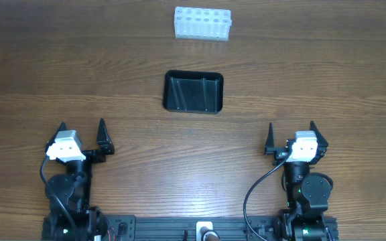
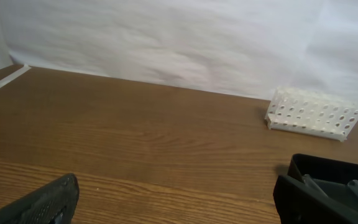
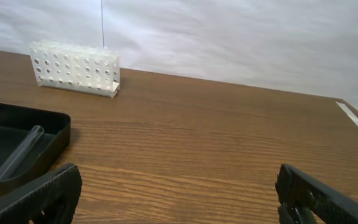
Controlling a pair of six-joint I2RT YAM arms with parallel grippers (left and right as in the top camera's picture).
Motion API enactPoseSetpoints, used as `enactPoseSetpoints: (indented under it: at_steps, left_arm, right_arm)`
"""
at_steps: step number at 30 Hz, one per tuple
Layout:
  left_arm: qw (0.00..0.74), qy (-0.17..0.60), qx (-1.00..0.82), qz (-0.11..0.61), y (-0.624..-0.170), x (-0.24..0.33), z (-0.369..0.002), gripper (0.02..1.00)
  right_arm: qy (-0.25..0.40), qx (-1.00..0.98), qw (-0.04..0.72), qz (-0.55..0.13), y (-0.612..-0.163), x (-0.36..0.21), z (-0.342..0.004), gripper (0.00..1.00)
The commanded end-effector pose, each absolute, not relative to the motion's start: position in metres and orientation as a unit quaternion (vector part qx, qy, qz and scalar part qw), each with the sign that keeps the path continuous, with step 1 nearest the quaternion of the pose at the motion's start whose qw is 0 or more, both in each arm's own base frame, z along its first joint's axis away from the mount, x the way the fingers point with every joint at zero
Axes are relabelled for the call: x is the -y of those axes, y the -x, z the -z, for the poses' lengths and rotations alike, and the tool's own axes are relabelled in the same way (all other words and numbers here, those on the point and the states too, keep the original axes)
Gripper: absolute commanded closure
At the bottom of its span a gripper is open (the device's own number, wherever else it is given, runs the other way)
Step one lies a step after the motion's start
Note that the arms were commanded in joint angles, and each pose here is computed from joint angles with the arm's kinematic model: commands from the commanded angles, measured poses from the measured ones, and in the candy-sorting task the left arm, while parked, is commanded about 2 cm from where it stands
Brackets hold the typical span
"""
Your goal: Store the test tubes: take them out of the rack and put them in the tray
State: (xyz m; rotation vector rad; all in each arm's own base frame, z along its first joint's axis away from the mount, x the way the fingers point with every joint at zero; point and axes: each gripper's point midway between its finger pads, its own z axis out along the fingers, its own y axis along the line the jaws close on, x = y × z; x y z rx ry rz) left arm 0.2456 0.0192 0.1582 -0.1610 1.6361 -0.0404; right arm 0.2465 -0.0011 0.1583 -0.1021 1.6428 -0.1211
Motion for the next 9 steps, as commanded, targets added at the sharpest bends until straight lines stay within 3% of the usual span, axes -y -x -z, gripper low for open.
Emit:
enactPoseSetpoints:
  at_steps: [1, 9]
  left_arm:
    - [0.678, 0.065, -0.732, 0.017, -0.2456, -0.0181, -0.1556, 0.023]
    - [0.678, 0.065, -0.732, 0.017, -0.2456, -0.0181, -0.1556, 0.023]
  right_arm:
    - [0.047, -0.731, 0.679, 0.050, -0.2462, 0.0005, -0.1567, 0.007]
    - [0.047, -0.731, 0.679, 0.050, -0.2462, 0.0005, -0.1567, 0.009]
